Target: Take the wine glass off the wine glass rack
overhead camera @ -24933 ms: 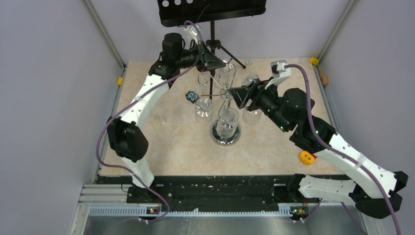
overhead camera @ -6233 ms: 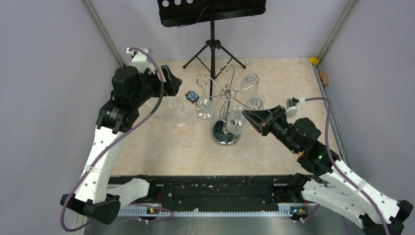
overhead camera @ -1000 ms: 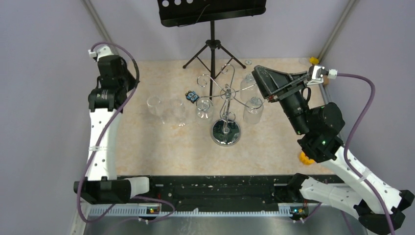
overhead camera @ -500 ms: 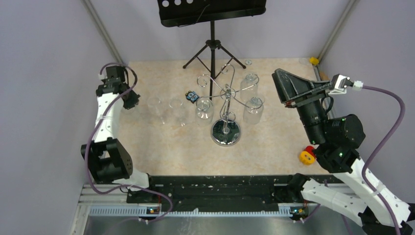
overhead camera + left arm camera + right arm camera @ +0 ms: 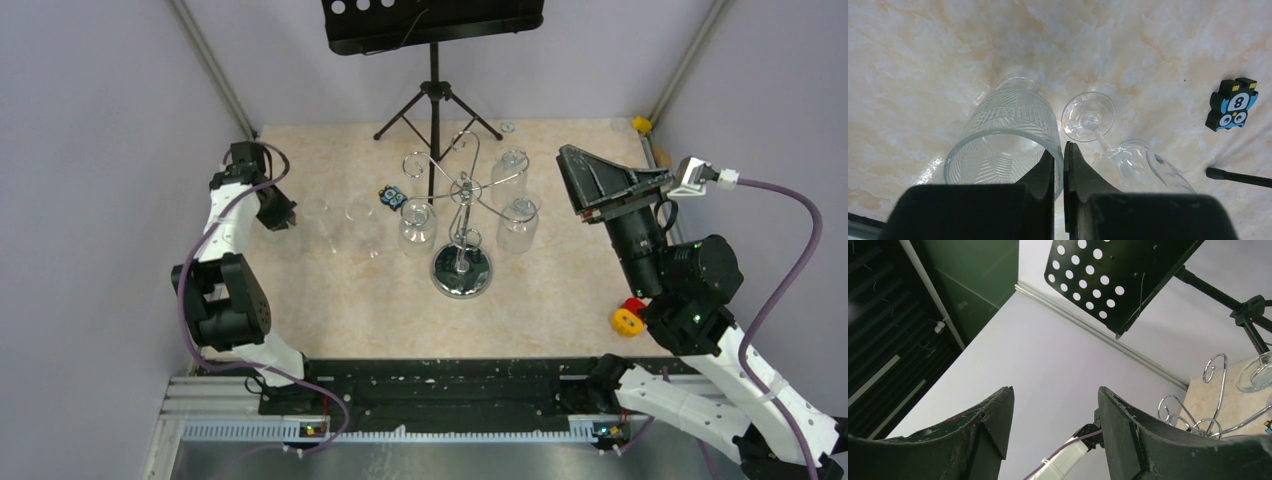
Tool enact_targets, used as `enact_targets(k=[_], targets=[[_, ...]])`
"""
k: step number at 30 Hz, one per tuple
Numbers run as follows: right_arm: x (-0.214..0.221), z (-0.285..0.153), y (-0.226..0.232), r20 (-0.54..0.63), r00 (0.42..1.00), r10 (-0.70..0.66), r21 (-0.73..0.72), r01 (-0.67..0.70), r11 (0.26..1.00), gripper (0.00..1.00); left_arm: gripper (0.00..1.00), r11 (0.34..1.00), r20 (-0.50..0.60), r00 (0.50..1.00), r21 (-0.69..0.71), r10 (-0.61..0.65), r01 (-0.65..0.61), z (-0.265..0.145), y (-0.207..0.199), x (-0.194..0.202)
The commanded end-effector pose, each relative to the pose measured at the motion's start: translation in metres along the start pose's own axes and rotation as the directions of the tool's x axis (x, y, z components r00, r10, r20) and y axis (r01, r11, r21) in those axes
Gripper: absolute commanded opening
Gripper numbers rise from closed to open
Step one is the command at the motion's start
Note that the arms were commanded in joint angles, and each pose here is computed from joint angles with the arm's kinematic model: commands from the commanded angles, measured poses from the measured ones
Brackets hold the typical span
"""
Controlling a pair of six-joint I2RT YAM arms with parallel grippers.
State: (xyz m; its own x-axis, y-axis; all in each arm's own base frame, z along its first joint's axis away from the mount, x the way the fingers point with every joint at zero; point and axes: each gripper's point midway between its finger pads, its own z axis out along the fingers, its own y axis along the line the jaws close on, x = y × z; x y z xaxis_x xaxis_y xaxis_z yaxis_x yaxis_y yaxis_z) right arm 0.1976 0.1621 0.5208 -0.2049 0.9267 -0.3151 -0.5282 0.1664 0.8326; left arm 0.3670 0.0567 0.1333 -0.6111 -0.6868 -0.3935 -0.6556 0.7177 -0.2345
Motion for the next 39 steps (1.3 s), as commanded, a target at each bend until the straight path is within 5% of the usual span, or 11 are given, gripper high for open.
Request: enact_targets(k=[1, 19, 29, 35, 39], targets=[[-0.008, -0.002, 0.002, 0.025, 0.999, -0.026, -0.006, 0.026, 1.0, 0.63, 0.0, 0.999, 0.056, 0.998, 0.052, -0.004, 0.001, 0.0, -0.011, -0.016], [-0.007, -0.003, -0.002, 0.023, 0.999, -0.039, 0.007, 0.039, 0.999, 0.63, 0.08, 1.0, 0.068, 0.998, 0.006, 0.01, -0.011, 0.023, -0.002, -0.018], [-0.005, -0.003, -0.006, 0.015, 0.999, -0.046, 0.021, 0.046, 0.999, 0.62, 0.38, 0.998, 0.104, 0.995, 0.06, 0.004, -0.01, 0.0, -0.012, -0.025], [0.003, -0.002, -0.009, -0.035, 0.987, -0.159, 0.017, 0.159, 0.987, 0.64, 0.77, 0.993, 0.204, 0.979, 0.114, -0.002, -0.022, -0.043, -0.021, -0.044], [0.01, -0.004, -0.018, -0.082, 0.97, -0.229, 0.031, 0.232, 0.972, 0.65, 0.81, 0.987, 0.277, 0.961, 0.159, -0.015, -0.031, -0.076, -0.027, -0.053]])
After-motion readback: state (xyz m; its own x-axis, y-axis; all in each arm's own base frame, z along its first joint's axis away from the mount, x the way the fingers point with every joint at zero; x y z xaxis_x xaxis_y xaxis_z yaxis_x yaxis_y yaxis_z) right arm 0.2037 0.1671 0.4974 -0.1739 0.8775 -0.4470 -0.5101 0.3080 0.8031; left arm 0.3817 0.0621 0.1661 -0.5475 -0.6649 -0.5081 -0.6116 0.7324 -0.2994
